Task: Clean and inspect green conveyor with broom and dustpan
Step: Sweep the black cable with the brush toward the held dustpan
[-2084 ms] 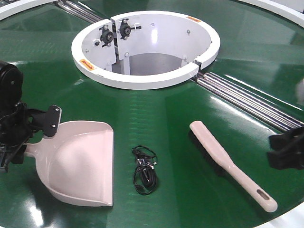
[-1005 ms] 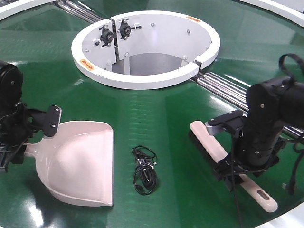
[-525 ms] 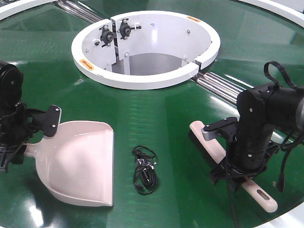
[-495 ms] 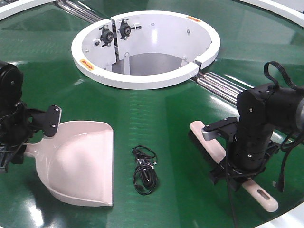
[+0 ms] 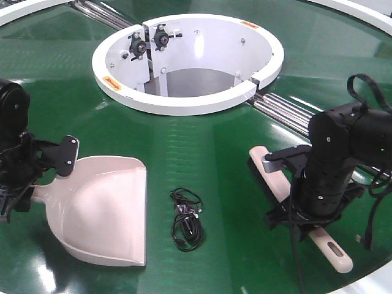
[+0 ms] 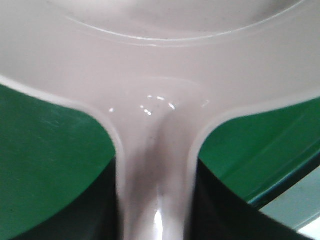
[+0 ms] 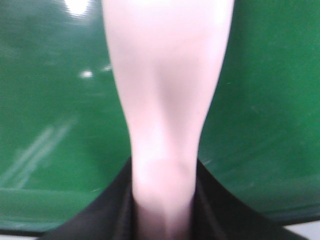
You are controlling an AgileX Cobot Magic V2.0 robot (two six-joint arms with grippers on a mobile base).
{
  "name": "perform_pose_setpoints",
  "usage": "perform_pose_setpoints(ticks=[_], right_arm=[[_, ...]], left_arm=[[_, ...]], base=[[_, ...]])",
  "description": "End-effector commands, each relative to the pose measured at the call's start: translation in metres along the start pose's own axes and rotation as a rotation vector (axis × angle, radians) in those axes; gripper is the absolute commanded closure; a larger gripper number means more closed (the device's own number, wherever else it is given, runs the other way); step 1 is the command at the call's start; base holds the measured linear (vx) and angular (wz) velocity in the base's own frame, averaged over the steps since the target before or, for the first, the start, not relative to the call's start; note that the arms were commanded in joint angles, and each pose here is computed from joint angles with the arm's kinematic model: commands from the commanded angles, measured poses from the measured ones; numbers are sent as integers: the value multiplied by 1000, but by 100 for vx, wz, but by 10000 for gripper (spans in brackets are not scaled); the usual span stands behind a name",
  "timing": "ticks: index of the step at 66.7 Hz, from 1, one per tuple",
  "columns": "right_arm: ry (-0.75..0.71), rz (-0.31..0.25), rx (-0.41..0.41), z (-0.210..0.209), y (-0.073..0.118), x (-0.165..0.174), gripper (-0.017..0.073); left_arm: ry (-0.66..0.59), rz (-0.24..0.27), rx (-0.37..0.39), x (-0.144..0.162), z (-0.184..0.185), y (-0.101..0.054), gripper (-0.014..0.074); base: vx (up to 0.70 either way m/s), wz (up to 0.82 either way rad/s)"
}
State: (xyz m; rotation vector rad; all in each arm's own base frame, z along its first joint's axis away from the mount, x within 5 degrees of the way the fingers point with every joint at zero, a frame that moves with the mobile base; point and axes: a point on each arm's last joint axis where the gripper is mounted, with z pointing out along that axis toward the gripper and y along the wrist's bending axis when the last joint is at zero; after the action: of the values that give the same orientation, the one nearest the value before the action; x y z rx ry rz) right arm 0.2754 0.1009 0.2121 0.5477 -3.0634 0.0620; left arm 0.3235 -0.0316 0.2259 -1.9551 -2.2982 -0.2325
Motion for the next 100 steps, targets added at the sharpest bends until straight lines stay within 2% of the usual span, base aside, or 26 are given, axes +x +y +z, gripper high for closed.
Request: perform_pose_setpoints(ticks=[1,16,21,40,48,55,70,83,100], right_arm=[[-96,4,16,-31,12,7,566],[-31,-7,9,-33,45,17,564],[-10,16,11,-32,53,16,564],[62,50,-88,-32,83,0,564],[97,62,-95,-22,91,-6,564],[149,110,-108,-9,96,-10,564],[214,140,-165,5,104,-14,564],[242,89,-207,10,122,-16,564],[198,-24,-292,4,171,-40,564]], left_arm=[[-17,-15,-59,2,-20,0,601],[-17,-15,-59,2,-20,0,601],[-17,-15,-59,2,-20,0,601],[-17,-15,-59,2,-20,0,601],[-17,-15,-59,2,-20,0,601],[-17,-15,-59,2,-20,0,601],[-17,-15,-59,2,-20,0,601],[-18,-15,-58,2,-20,0,601],[-17,-15,-59,2,-20,0,601]], base=[[0,0],[0,0],[0,0],[0,0],[0,0],[0,0],[0,0],[0,0],[0,0]])
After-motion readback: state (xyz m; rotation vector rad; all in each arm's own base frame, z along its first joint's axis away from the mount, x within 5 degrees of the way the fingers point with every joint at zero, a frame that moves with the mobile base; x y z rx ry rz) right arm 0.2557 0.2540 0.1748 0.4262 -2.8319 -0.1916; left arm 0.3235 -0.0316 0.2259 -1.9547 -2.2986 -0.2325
